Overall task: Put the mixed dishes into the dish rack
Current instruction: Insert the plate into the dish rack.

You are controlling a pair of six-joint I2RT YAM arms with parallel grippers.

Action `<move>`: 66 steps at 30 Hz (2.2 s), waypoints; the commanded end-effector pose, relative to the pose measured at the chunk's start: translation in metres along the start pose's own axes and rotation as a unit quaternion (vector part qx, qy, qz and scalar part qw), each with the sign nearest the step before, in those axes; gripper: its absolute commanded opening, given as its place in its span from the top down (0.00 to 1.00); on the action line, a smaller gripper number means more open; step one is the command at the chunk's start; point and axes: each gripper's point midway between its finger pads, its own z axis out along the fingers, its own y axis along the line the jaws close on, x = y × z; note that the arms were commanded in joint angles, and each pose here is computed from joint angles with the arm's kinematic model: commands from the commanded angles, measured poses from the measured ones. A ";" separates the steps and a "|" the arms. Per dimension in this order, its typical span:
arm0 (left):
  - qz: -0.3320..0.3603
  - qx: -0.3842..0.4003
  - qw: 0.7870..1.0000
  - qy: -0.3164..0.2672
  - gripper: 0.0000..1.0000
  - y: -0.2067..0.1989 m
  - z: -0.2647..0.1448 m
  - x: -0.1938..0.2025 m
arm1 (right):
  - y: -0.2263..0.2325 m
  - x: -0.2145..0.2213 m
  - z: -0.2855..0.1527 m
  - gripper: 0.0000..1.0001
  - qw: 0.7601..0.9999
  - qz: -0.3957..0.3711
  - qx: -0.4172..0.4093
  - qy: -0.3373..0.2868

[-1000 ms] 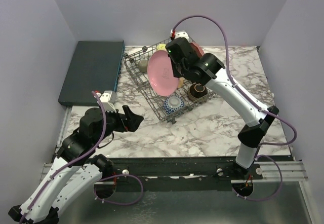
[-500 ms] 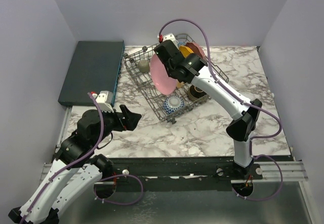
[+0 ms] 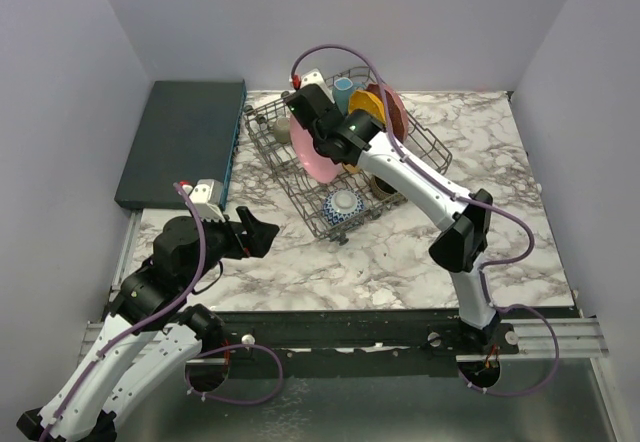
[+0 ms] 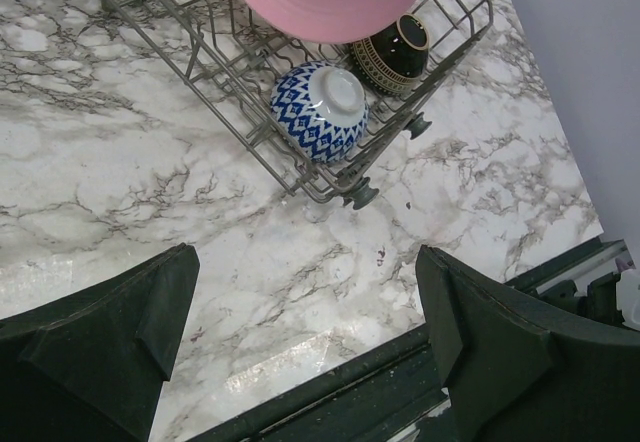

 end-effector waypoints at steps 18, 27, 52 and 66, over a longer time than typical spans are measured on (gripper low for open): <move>0.005 -0.012 1.000 -0.007 0.01 0.005 0.003 -0.002 | 0.019 0.003 0.041 1.00 0.998 -0.041 0.042 -0.010; 0.004 -0.011 1.000 -0.008 0.01 0.005 0.003 -0.002 | 0.024 0.009 0.050 1.00 0.997 -0.064 0.045 -0.005; 0.005 -0.013 1.000 -0.006 0.01 0.005 0.004 -0.002 | 0.047 0.020 0.073 0.99 0.997 -0.073 0.031 0.006; 0.005 -0.011 1.000 -0.005 0.01 0.004 0.004 -0.001 | 0.058 0.026 0.082 0.84 0.997 -0.072 0.020 0.011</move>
